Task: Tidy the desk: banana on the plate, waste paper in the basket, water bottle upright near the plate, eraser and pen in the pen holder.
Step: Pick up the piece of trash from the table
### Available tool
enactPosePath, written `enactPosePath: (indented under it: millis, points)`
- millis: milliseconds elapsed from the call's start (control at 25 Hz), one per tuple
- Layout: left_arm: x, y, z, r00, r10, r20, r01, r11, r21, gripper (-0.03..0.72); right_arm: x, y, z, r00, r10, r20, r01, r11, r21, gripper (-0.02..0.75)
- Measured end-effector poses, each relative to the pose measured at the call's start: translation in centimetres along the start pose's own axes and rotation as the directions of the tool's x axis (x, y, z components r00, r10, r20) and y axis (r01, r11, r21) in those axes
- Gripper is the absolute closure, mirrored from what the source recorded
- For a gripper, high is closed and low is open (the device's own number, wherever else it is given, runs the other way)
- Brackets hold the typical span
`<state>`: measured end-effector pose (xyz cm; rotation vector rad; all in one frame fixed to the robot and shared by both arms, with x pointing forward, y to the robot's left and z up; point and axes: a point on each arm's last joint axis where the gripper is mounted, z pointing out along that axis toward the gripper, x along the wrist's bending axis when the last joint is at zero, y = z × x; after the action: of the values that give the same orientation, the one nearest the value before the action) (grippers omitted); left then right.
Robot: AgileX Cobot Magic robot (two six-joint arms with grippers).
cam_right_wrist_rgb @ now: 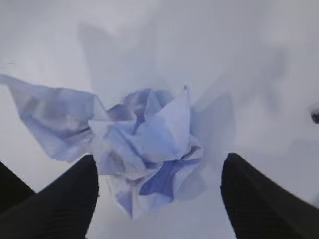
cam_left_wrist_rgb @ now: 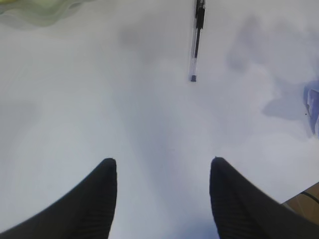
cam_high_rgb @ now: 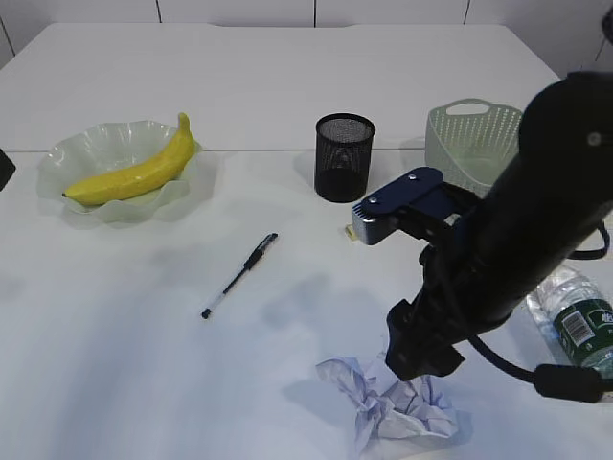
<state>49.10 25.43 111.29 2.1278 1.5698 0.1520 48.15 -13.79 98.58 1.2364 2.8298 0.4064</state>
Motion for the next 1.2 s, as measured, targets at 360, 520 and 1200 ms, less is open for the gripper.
enactPosePath:
  millis: [360, 520, 1200]
  points:
    - [0.0, 0.0, 0.0, 1.0, 0.0, 0.0, 0.0, 1.0, 0.0, 0.257, 0.2, 2.1, 0.7, 0.995, -0.1, -0.026, 0.101, 0.994, 0.04, 0.131]
    - [0.0, 0.0, 0.0, 1.0, 0.0, 0.0, 0.0, 1.0, 0.0, 0.257, 1.5, 2.1, 1.5, 0.986, -0.163, -0.032, 0.165, 0.984, 0.073, 0.13]
    - [0.0, 0.0, 0.0, 1.0, 0.0, 0.0, 0.0, 1.0, 0.0, 0.26, 1.0, 1.9, 6.5, 0.982, -0.182, -0.044, 0.187, 0.959, 0.214, 0.205]
